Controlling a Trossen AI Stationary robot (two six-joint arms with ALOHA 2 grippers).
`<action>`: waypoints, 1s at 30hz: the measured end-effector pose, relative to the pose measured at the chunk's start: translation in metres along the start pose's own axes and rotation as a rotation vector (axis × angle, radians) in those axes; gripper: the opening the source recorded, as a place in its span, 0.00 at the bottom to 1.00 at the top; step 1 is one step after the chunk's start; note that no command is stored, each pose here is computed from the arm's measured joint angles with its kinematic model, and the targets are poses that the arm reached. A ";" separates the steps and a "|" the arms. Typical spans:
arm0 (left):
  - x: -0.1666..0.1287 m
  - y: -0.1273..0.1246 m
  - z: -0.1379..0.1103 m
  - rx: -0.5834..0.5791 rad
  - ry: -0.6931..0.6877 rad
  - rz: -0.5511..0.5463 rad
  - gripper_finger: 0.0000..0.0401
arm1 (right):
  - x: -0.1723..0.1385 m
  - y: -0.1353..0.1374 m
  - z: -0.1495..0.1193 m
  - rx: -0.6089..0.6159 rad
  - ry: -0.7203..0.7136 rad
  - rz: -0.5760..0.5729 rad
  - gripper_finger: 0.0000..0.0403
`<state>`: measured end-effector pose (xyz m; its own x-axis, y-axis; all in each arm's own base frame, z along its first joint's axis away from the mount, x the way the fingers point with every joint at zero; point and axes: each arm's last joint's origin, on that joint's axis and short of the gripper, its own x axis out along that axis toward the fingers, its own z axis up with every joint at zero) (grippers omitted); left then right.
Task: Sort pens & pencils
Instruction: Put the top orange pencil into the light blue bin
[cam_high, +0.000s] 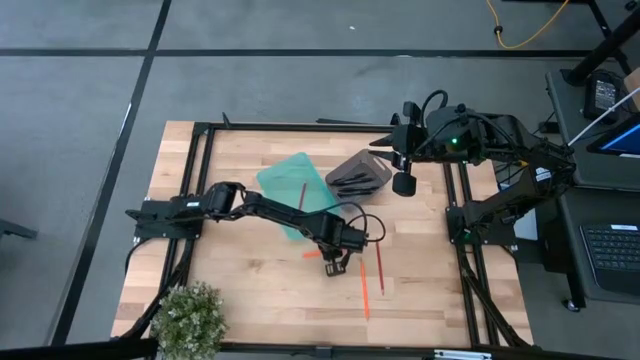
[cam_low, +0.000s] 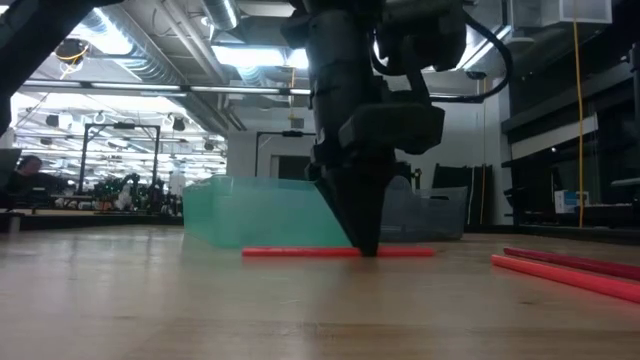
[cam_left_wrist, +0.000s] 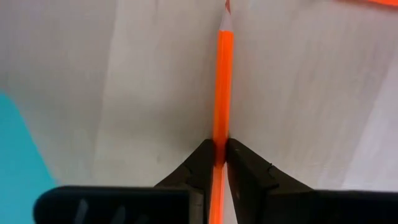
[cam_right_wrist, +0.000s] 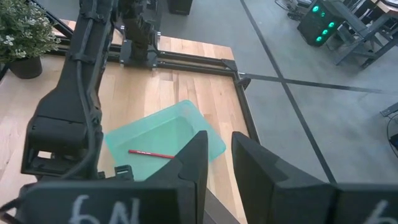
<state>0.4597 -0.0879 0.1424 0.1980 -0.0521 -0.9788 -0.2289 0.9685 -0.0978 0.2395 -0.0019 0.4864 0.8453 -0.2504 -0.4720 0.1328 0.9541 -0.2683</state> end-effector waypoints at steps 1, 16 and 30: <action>0.000 -0.001 0.000 -0.003 -0.002 -0.002 0.10 | 0.000 0.000 0.000 0.000 0.000 0.000 0.18; -0.019 -0.014 0.006 0.013 -0.008 -0.008 0.08 | 0.000 0.000 0.000 0.019 -0.002 0.013 0.18; -0.021 -0.012 0.004 0.009 0.003 0.041 0.08 | 0.000 0.000 0.000 0.019 -0.002 0.014 0.18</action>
<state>0.4618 -0.0976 0.1646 0.1854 -0.0130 -0.9826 -0.2282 0.9720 -0.0560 0.2396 -0.0016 0.4863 0.8484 -0.2366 -0.4735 0.1309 0.9605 -0.2455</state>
